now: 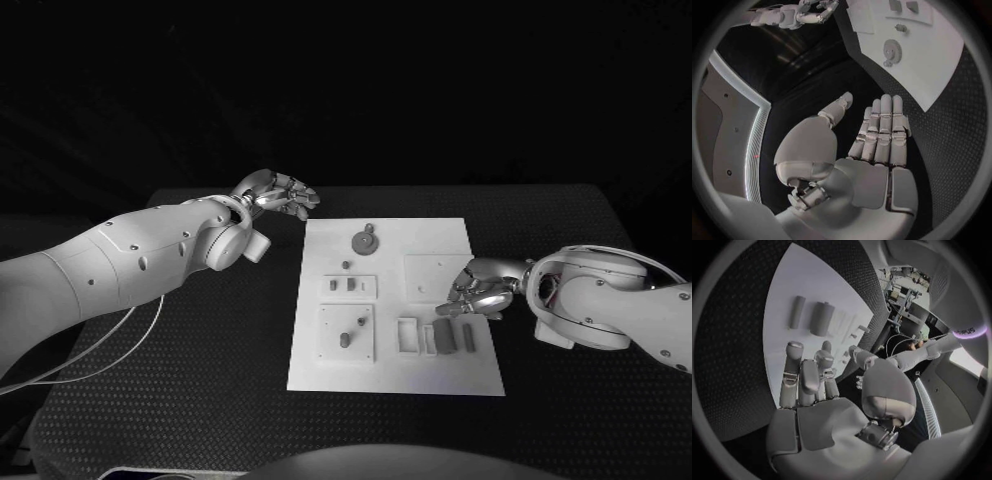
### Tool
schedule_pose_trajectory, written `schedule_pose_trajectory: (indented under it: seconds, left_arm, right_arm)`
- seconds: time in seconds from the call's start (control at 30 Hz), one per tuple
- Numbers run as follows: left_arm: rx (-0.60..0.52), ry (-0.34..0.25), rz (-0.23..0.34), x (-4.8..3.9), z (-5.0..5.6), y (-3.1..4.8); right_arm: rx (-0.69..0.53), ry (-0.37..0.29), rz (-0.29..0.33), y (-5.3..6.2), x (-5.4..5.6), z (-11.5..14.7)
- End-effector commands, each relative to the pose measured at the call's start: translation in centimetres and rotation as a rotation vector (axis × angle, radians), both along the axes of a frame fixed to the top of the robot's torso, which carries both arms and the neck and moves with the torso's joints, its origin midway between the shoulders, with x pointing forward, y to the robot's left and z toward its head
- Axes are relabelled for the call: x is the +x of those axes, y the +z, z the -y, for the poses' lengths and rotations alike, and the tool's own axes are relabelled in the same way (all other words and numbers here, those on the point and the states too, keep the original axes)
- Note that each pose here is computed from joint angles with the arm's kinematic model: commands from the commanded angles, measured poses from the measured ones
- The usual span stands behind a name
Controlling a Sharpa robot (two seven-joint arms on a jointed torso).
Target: Assemble the parts on the task board
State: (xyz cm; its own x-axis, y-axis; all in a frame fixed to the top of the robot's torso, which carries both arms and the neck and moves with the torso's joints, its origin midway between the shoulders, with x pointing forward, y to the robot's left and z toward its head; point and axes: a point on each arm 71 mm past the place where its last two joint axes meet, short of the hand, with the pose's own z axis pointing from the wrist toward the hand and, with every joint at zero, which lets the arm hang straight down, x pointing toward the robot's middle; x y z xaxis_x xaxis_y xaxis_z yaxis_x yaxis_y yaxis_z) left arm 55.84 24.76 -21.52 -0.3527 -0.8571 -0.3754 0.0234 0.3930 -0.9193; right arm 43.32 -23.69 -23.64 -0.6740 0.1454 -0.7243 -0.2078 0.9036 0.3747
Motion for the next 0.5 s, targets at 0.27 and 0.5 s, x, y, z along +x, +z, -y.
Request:
schedule_pose_trajectory:
  seconds: [0.27,0.5]
  left_arm:
    - [-0.015,-0.016,-0.001,-0.11,0.4,-0.03]
    - [-0.016,-0.02,-0.004,-0.21,0.4,-0.05]
  right_arm:
    - [-0.101,-0.071,-0.098,-1.5,-1.1,0.9]
    - [-0.149,-0.071,-0.084,-2.0,-0.8,1.3]
